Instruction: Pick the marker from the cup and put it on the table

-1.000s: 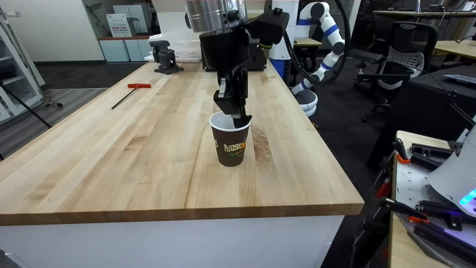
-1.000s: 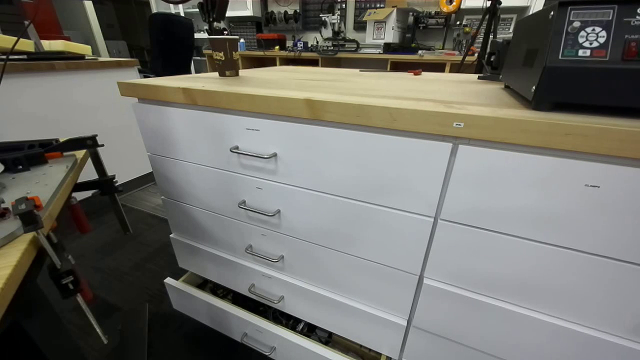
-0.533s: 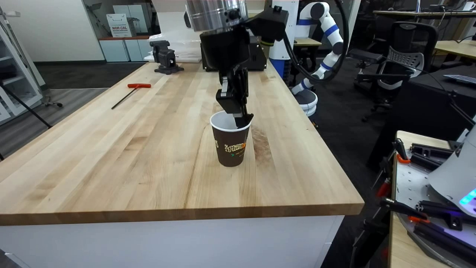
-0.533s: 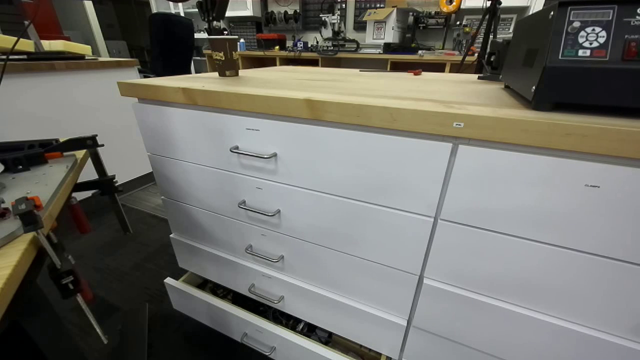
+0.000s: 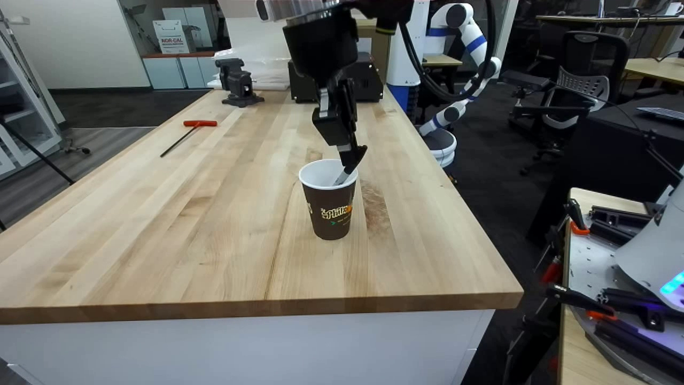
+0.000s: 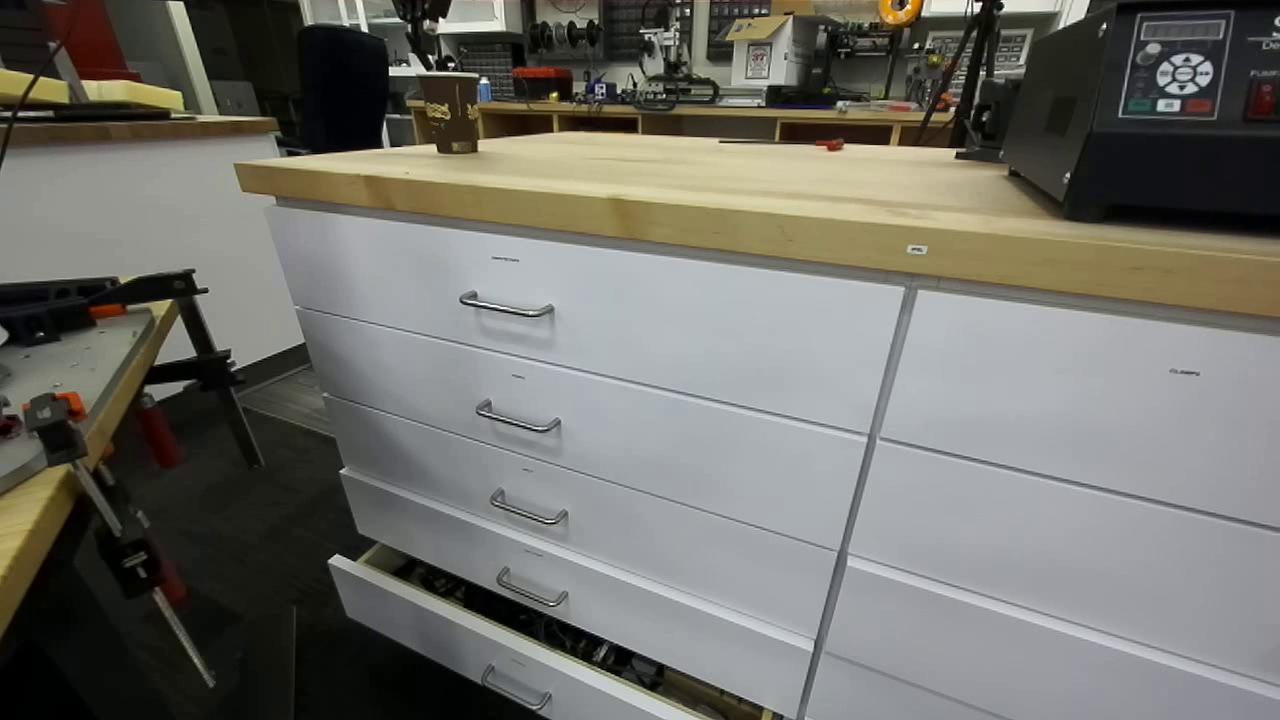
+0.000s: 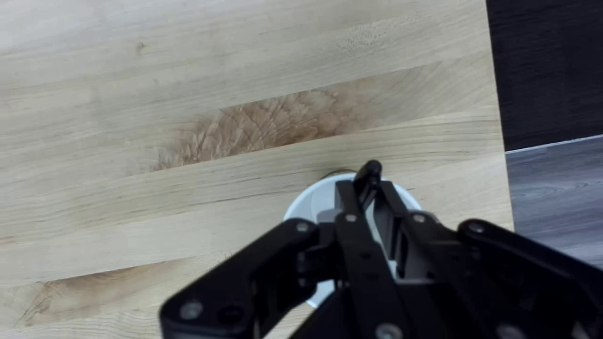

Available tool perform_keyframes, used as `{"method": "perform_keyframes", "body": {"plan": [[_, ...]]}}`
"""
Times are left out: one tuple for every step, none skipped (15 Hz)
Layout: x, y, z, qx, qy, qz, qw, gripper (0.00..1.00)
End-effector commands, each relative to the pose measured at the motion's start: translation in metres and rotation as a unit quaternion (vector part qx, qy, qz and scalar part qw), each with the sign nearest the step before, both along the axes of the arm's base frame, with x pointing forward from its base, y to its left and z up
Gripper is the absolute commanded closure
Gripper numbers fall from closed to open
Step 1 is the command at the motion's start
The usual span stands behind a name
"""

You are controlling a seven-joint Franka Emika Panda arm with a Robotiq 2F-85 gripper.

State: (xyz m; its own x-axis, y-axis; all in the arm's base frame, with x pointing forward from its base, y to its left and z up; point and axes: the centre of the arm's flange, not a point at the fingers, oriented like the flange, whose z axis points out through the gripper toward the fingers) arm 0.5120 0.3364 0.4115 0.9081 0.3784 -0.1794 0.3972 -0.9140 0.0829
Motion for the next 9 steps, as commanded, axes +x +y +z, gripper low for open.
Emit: {"method": "perform_keyframes", "body": {"plan": [[0.008,0.007,0.023,-0.010,0.006,0.019,0.9998,0.97],[0.009,0.008,0.027,-0.010,0.006,0.022,0.9997,0.97],[0.011,0.009,0.035,-0.012,0.004,0.025,0.9996,0.97],[0.012,0.010,0.042,-0.014,0.004,0.028,0.9995,0.97],[0.013,0.011,0.051,-0.015,0.003,0.033,0.9993,0.97],[0.013,0.011,0.057,-0.015,0.004,0.037,0.9992,0.97],[0.015,0.009,0.067,-0.015,-0.002,0.038,0.9992,0.97],[0.017,0.008,0.074,-0.015,-0.006,0.039,0.9991,0.97],[0.019,0.005,0.079,-0.012,-0.017,0.039,0.9990,0.97]]}}
